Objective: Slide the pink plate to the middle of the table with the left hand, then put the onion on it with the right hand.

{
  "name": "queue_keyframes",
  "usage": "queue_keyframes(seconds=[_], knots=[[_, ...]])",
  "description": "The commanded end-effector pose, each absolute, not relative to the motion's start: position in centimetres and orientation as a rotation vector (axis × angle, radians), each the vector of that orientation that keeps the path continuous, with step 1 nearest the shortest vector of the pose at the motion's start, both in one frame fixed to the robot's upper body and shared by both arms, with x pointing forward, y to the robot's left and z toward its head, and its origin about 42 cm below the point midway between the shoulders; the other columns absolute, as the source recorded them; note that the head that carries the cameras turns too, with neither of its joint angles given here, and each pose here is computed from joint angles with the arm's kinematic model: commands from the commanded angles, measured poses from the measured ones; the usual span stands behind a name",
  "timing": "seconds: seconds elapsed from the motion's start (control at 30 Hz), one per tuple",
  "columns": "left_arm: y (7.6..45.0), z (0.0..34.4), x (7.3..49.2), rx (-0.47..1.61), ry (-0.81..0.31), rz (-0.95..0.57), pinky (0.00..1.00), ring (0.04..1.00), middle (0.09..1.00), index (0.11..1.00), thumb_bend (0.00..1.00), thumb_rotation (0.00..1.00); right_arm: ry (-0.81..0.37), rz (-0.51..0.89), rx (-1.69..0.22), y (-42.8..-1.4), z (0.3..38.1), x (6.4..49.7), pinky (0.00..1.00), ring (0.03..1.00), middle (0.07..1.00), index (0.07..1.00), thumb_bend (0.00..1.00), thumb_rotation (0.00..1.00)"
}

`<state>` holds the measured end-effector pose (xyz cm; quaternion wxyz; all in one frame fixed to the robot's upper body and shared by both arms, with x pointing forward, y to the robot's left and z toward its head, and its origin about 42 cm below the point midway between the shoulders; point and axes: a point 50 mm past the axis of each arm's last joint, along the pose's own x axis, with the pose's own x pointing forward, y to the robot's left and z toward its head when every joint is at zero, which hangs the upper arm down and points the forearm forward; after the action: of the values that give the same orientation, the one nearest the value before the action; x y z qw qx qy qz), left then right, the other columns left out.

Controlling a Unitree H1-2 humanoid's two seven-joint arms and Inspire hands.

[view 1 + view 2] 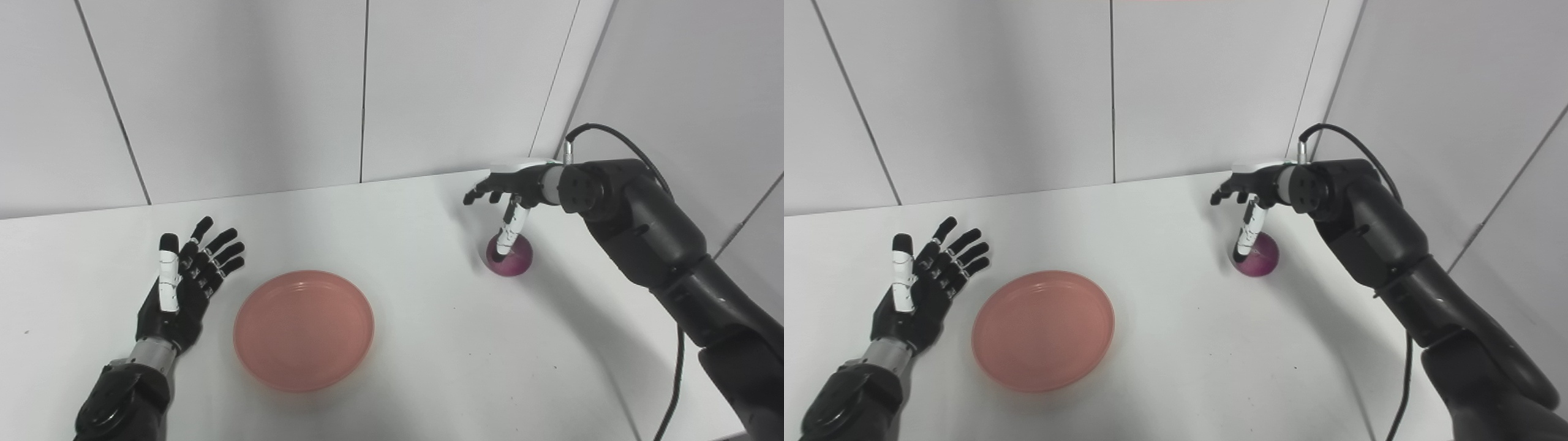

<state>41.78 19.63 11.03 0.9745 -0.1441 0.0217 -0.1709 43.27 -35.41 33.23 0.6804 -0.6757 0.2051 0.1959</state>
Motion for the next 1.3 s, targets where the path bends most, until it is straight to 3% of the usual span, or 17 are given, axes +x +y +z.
queue_keyframes(seconds=[0.0, 0.73, 1.0, 1.27], knots=[[20.4, 8.1, 40.6, -0.278, 0.182, -0.312, 0.85, 0.838, 0.861, 0.952, 0.84, 0.94, 0.442, 0.362, -1.547, -36.2, 35.8, 43.5, 0.7, 0.874, 0.921, 0.874, 1.0, 0.19], [20.3, 8.0, 40.3, -0.271, 0.183, -0.317, 0.82, 0.833, 0.861, 0.95, 0.84, 0.95, 0.491, 0.407, -1.643, -36.6, 31.2, 42.8, 0.63, 0.834, 0.921, 0.862, 1.0, 0.19], [20.4, 7.8, 40.2, -0.28, 0.192, -0.316, 0.83, 0.837, 0.871, 0.96, 0.84, 0.94, 0.52, 0.398, -1.633, -37.0, 29.6, 42.6, 0.7, 0.911, 0.922, 0.873, 1.0, 0.17], [20.3, 8.0, 40.1, -0.275, 0.188, -0.325, 0.83, 0.841, 0.876, 0.967, 0.83, 0.96, 0.52, 0.396, -1.628, -36.9, 29.6, 42.5, 0.7, 0.899, 0.938, 0.868, 1.0, 0.17]])
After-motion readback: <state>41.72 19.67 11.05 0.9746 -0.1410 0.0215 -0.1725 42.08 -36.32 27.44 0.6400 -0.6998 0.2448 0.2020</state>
